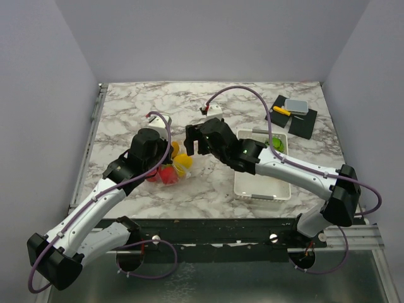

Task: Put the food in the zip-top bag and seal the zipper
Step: Place the fake fruit in the zipper food storage bag, then adjust the zipper food storage bag at the center of the board.

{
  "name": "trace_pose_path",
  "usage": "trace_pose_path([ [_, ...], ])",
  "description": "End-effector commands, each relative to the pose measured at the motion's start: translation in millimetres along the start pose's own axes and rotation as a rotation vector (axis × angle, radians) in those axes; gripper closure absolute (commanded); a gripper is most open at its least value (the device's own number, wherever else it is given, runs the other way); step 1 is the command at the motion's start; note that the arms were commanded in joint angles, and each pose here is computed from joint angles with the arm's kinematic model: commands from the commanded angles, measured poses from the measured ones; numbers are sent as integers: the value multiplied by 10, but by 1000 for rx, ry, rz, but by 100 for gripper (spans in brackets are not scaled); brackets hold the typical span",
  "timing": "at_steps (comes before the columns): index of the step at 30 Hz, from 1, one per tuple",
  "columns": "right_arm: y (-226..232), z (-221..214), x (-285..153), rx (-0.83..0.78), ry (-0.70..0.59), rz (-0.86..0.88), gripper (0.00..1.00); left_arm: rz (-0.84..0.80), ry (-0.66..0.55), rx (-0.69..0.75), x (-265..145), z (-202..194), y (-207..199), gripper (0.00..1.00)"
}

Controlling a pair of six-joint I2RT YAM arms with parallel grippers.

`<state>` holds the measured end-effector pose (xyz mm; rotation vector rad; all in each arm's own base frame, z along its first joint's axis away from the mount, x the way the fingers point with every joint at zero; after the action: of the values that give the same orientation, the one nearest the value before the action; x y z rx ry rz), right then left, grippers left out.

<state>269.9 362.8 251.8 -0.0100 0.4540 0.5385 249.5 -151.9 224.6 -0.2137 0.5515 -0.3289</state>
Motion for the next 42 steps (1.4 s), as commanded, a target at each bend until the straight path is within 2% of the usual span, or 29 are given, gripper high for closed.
trace_pose_path([
  [1, -310, -391, -35, 60, 108, -184, 17, -23, 3, 0, 21, -27, -42, 100],
  [17, -268, -1142, 269, 358, 277, -122, 28, -21, 6, 0, 30, -32, -39, 100],
  [21, -252, -1215, 366, 420, 287, -96, 31, -19, 9, 1, 33, -39, -36, 100],
  [29, -273, -1279, 526, 496, 283, -87, 44, -18, 9, 1, 33, -41, -33, 100],
  [31, -279, -1284, 552, 504, 281, -85, 49, -16, 7, 1, 30, -39, -29, 100],
  [33, -300, -1260, 565, 516, 274, -88, 58, -16, 7, 1, 31, -40, -30, 100],
  [40, -335, -997, 481, 516, 197, -74, 98, -2, -1, 0, 24, -27, -5, 100],
  [42, -333, -899, 440, 507, 176, -64, 99, 9, -10, 0, 12, -10, 12, 100],
])
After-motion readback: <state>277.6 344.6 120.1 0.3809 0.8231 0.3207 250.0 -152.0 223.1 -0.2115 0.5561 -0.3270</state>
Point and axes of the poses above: each gripper's point midway between its finger pads, its own x axis out along the fingers, its own y axis along the line the jaws close on, z = x × y, the point moved 2 cm from there along -x, back along the fingers, and after that the axes turned 8 degrees about -x, right-handed, at the moved point
